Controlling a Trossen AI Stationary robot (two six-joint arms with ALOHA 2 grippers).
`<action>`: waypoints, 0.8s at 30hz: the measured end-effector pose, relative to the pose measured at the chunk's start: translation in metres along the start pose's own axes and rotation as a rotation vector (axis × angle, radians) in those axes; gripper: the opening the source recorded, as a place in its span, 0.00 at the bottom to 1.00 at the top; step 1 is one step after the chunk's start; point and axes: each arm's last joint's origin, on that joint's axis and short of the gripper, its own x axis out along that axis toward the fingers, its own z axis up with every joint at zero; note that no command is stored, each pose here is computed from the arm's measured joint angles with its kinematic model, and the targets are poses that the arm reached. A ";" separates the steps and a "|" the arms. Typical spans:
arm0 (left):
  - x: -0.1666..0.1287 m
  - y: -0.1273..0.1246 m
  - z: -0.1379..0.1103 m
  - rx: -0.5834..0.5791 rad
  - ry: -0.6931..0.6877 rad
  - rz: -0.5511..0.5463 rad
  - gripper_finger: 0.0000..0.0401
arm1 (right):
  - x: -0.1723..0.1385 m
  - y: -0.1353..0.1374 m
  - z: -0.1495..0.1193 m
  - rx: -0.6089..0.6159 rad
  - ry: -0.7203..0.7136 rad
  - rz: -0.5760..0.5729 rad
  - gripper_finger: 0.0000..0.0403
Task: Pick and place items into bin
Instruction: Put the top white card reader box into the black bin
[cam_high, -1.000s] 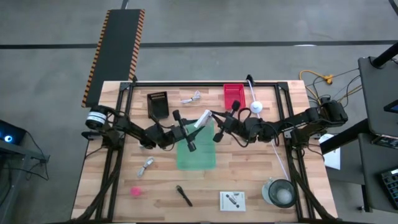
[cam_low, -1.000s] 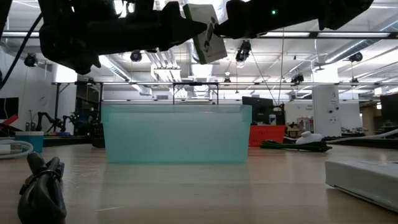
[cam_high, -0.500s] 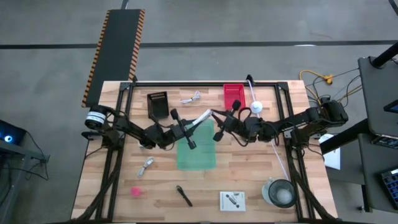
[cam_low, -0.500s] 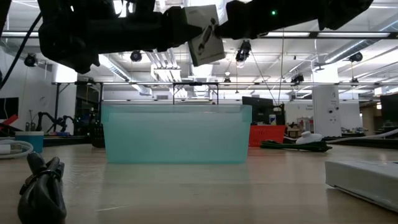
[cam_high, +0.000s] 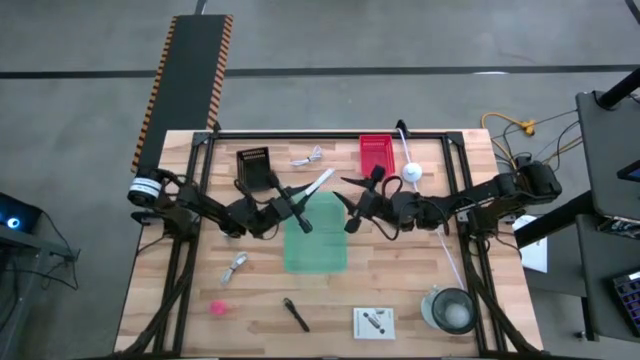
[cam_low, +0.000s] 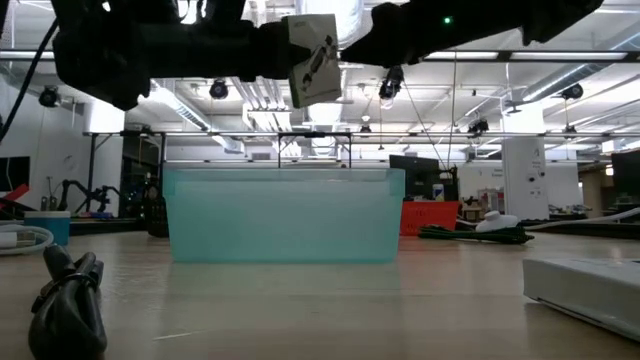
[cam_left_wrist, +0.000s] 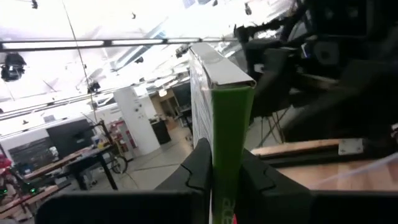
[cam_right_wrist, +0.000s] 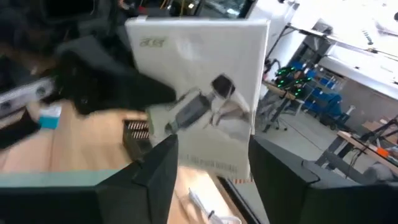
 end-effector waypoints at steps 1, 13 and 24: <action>-0.001 0.002 0.000 0.006 0.009 -0.001 0.04 | -0.003 0.002 -0.001 -0.015 0.020 0.018 0.47; -0.021 0.019 0.000 0.041 0.064 -0.026 0.04 | -0.046 0.027 -0.001 -0.062 0.048 0.239 0.41; -0.031 0.022 -0.009 0.011 0.086 -0.045 0.04 | -0.060 0.033 -0.021 -0.073 -0.026 0.601 0.32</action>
